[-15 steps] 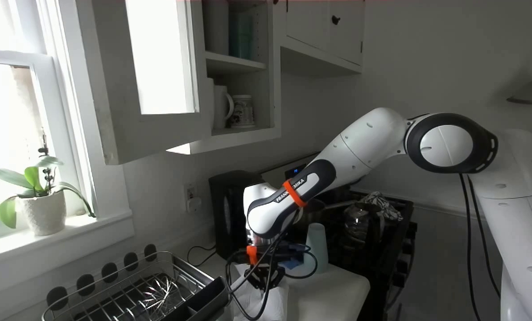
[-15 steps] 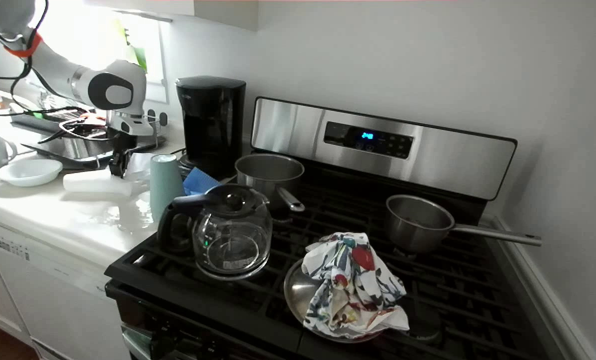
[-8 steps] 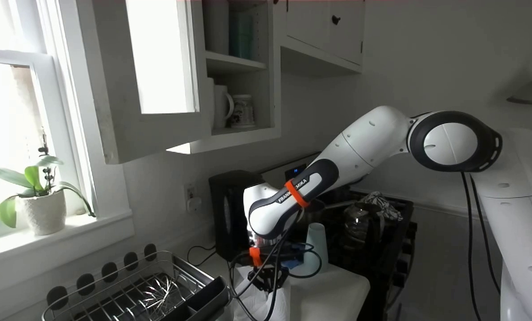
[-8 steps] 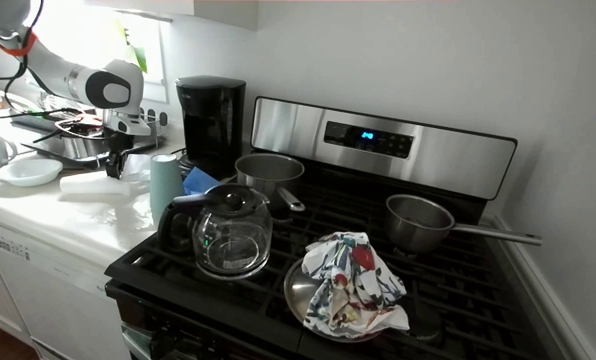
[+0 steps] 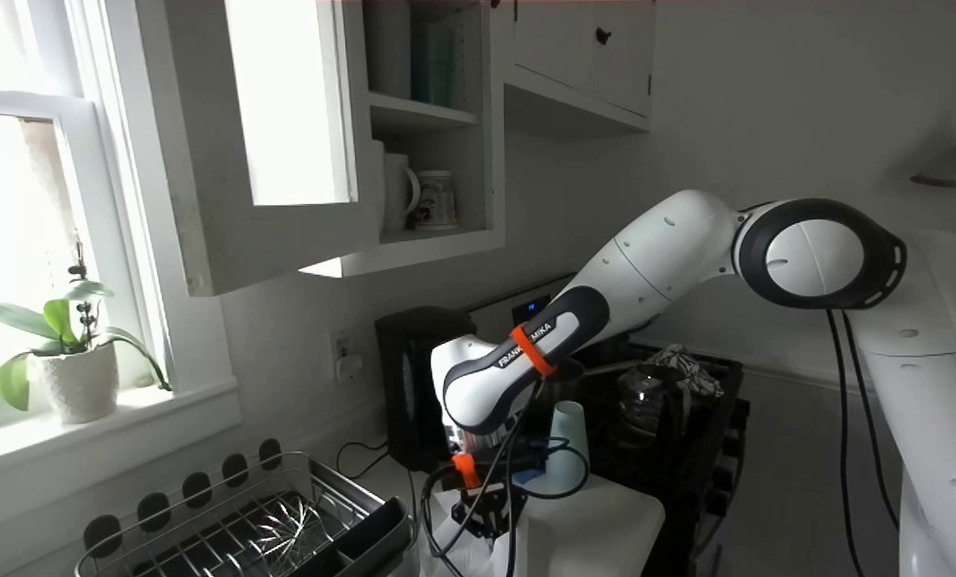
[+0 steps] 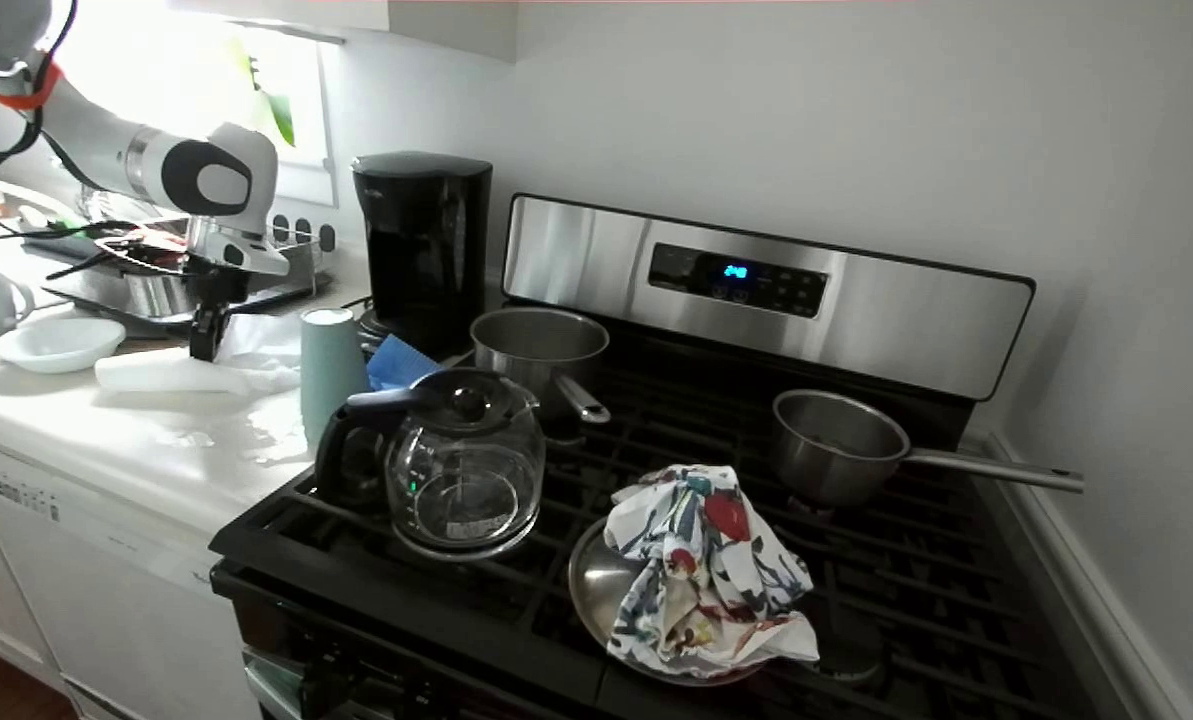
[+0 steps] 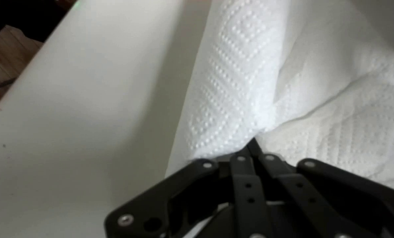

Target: Use the paper towel to wipe the counter

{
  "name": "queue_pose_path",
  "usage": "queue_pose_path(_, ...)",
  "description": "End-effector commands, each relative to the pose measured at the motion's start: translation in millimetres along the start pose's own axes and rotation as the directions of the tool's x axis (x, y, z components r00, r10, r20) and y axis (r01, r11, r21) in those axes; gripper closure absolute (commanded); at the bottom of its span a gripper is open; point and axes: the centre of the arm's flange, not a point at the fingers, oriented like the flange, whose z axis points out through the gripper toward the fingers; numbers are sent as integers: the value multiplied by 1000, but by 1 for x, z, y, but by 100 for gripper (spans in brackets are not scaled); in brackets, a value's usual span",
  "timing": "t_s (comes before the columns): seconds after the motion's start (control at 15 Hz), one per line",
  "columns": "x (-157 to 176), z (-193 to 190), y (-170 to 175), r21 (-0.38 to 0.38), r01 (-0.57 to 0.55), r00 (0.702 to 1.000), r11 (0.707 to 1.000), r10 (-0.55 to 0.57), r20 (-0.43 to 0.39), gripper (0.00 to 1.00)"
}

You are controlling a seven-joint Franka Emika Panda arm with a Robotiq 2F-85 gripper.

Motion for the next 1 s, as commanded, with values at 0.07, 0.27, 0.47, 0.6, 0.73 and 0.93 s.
queue_pose_path(0.07, -18, 24, 24, -202, 28, 999, 979, -19, 44, 100)
queue_pose_path(0.27, -22, 37, 40, -343, -17, 998, 939, 38, 55, 100)
queue_pose_path(0.47, -16, 49, 63, -451, -137, 985, 882, 171, 35, 100)
queue_pose_path(0.6, -8, 53, 76, -491, -235, 965, 839, 263, -11, 100)
queue_pose_path(0.73, 5, 52, 82, -488, -338, 937, 805, 337, -94, 100)
queue_pose_path(0.93, 21, 44, 83, -420, -461, 888, 782, 409, -211, 100)
